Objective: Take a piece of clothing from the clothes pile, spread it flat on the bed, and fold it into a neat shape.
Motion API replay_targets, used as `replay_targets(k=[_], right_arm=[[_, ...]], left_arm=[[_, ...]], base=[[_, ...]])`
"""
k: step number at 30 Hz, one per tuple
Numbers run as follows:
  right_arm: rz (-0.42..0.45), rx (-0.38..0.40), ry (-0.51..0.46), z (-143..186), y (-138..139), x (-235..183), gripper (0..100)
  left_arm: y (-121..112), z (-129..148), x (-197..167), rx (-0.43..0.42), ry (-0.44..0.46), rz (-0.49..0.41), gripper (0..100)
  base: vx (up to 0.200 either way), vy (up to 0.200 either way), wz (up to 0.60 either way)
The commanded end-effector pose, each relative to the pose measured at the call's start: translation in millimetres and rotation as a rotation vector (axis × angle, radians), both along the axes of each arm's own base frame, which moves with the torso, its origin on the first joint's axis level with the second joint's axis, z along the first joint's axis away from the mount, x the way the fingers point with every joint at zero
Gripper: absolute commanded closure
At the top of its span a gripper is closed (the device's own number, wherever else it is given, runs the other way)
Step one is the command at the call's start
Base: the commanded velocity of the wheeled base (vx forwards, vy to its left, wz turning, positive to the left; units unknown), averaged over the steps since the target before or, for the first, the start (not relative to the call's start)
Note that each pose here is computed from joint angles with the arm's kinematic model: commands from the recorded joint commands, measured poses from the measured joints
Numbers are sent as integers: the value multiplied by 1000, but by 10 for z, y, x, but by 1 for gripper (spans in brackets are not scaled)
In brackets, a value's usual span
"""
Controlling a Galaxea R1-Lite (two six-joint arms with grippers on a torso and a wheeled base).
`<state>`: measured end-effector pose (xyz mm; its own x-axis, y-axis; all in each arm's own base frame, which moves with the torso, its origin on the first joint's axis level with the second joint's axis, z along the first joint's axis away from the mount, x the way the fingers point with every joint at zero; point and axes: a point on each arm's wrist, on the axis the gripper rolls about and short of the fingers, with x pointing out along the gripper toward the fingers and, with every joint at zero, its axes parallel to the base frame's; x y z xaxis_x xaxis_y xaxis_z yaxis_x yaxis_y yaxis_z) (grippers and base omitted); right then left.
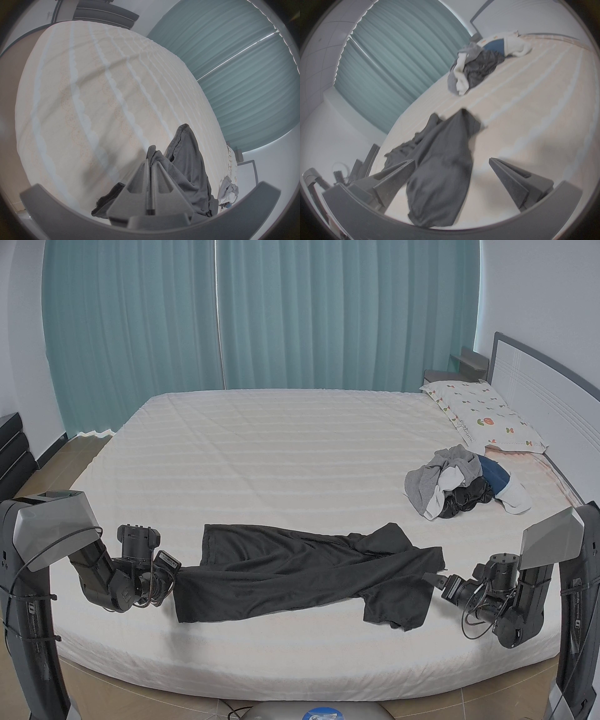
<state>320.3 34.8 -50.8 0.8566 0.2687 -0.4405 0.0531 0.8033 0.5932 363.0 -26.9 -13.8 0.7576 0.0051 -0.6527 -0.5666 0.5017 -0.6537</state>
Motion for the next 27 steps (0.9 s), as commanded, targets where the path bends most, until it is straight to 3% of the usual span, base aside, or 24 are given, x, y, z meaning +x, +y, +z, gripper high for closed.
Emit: replay_targets(k=[1,13,14,27], right_arm=[[92,7,88,-140,197,-213,0],[136,-14,91,-221,312,-205,0],[139,-13,90,-221,319,-197,100],[147,-54,122,-31,205,-456,100]], left_arm=[[-1,-12,-7,2,5,-2,100],[-12,-15,-4,2,5,-5,100],[-12,-15,-4,2,5,-5,100],[-12,-13,-1,4,3,-6,100]], base=[[0,0,0],[0,0,0],[0,0,0],[0,0,0]])
